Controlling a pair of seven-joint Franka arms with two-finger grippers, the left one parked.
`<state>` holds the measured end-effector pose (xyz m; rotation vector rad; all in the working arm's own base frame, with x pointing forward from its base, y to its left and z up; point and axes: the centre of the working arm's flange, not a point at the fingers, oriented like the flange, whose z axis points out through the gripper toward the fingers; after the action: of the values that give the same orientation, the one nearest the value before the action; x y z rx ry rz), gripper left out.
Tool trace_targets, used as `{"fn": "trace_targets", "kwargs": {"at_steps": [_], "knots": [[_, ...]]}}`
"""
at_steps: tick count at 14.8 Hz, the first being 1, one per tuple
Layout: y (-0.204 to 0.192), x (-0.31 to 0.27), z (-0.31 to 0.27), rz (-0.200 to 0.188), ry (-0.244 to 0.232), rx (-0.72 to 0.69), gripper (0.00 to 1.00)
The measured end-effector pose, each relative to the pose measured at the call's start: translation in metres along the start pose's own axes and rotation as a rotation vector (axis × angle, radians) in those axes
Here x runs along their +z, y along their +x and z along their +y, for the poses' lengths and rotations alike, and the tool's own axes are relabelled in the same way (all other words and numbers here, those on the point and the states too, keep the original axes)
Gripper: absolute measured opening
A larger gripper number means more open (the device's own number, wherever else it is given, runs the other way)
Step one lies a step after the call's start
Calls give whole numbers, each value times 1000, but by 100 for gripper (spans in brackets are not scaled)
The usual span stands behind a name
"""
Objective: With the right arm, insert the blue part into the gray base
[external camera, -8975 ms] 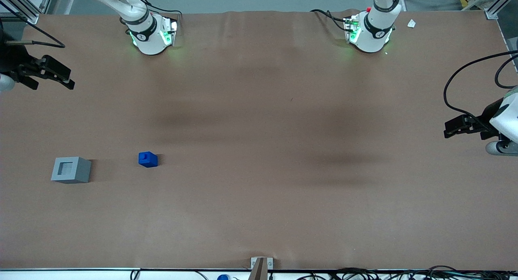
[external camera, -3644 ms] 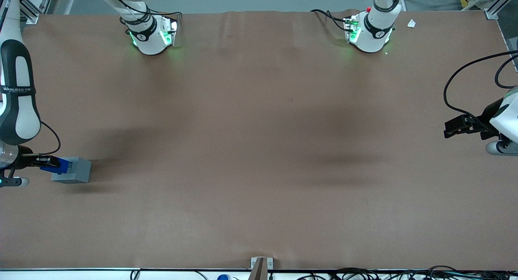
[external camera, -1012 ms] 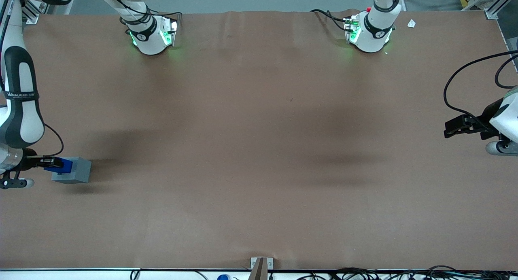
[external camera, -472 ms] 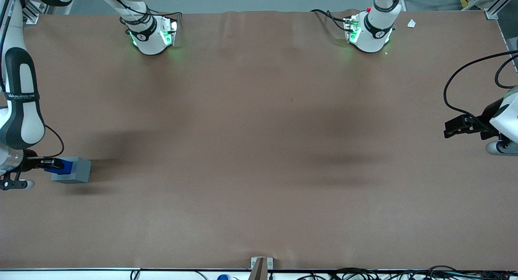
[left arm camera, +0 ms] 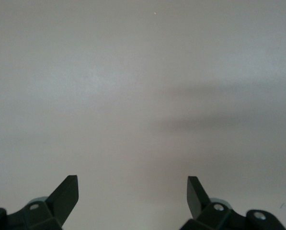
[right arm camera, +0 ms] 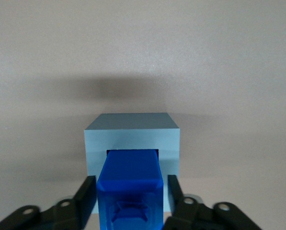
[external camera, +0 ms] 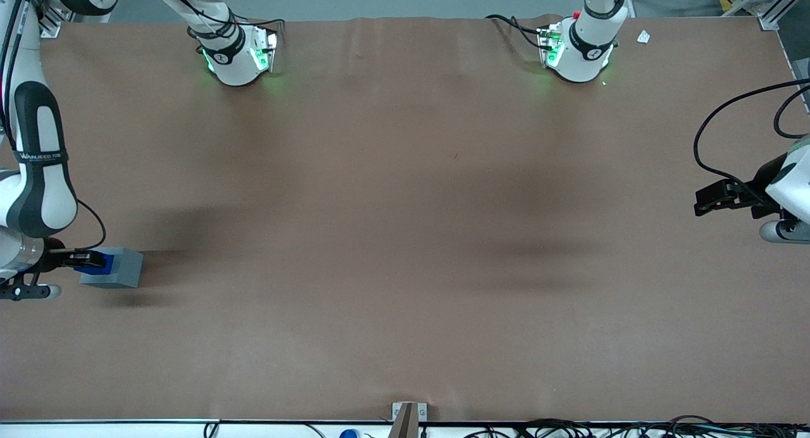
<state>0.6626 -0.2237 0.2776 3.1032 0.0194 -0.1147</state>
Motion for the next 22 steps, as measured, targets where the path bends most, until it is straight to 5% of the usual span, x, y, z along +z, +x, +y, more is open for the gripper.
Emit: {"fn": "trace_targets", "kwargs": {"at_steps": [3, 8, 14, 22], "knots": [[1, 2, 0, 0, 0, -1, 99], [2, -28, -1, 3, 1, -2, 100], [-27, -195, -20, 43, 7, -16, 100], [-99, -347, -157, 62, 58, 22, 100]]}}
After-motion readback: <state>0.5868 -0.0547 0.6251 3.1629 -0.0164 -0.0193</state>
